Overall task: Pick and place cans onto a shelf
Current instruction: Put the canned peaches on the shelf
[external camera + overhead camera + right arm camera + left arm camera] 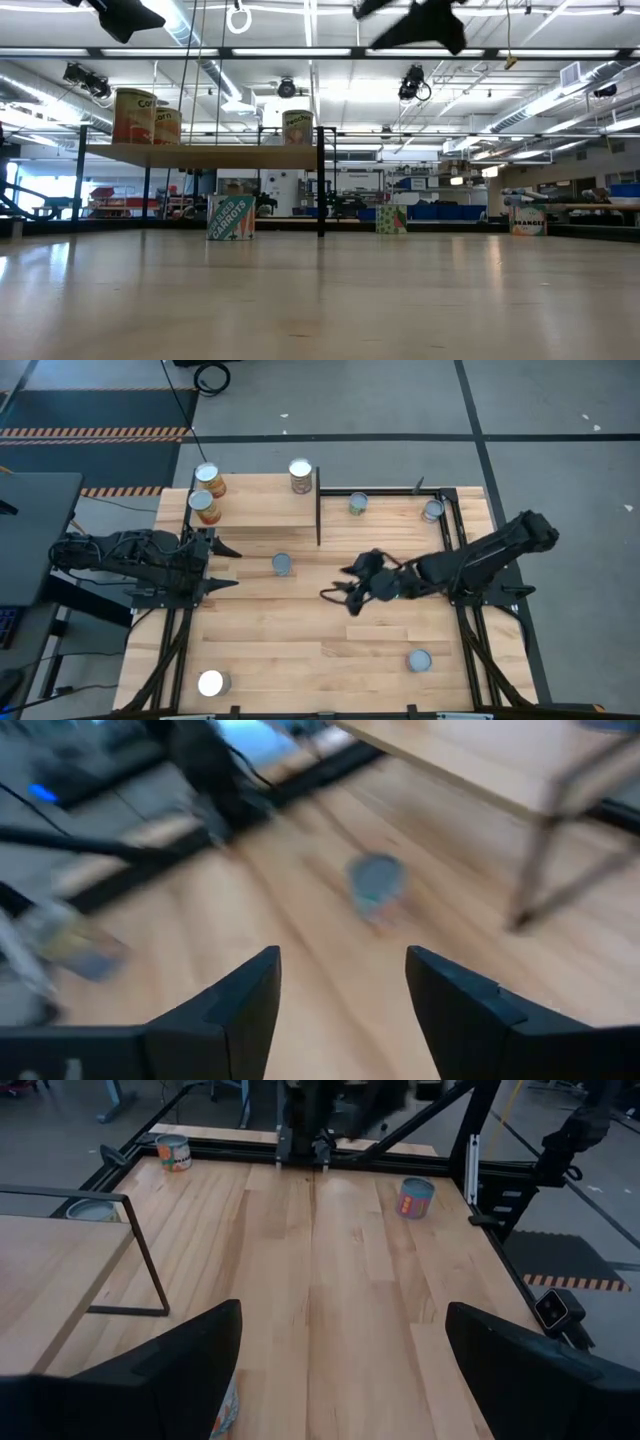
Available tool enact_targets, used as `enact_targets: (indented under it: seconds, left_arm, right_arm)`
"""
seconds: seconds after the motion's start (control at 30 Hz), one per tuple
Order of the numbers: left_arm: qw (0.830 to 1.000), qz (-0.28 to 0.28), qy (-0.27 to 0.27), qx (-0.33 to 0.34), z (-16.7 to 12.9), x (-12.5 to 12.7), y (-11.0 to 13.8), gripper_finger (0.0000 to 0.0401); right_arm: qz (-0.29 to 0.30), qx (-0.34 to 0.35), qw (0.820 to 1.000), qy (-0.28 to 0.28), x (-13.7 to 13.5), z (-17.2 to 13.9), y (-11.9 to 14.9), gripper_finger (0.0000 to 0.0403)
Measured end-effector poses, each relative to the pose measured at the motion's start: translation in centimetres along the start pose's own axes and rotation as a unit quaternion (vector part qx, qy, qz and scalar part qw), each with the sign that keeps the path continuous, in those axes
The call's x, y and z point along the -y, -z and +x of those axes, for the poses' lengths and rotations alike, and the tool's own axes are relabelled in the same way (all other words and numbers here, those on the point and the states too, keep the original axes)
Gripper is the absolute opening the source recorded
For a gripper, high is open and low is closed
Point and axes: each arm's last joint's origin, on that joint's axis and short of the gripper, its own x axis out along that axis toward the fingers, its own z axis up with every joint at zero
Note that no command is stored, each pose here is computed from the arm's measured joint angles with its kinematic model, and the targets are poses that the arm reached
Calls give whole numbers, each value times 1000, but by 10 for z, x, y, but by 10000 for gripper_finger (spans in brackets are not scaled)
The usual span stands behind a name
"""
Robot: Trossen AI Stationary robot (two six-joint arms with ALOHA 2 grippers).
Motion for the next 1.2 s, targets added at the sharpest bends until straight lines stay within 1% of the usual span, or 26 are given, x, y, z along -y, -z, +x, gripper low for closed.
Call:
enact_targets:
  seconds: [0.07,0.17,0.23,0.37,0.47,0.57,0.67,0.77,0.93,1.2]
  left_arm:
    - [1000,0,0,-1,0,0,0,357]
    - [1000,0,0,-1,0,0,0,357]
    - [1000,0,0,0,0,0,0,357]
    - [1000,0,0,-1,0,0,0,357]
    - [1000,0,0,-1,0,0,0,357]
    - [1000,0,0,0,0,0,0,357]
    - [1000,0,0,0,0,0,0,357]
    - [1000,0,0,0,0,0,0,357]
    - [1000,0,0,-1,0,0,0,357]
    - [1000,0,0,-1,0,0,0,357]
  right_arm:
    - [26,23,999,-24,-10,7,2,217]
    - [90,49,994,-46,-22,13,4,209]
    - [135,69,987,-43,-27,14,7,204]
    - [201,93,975,-19,-32,11,14,195]
    - [256,120,959,-13,-33,8,12,193]
    - [288,161,944,-7,-35,6,7,193]
    - [301,188,935,-2,-36,5,3,192]
    - [301,210,930,10,-34,6,-1,192]
    - [289,229,929,21,-30,9,-8,192]
    - [267,236,934,39,-23,14,-14,192]
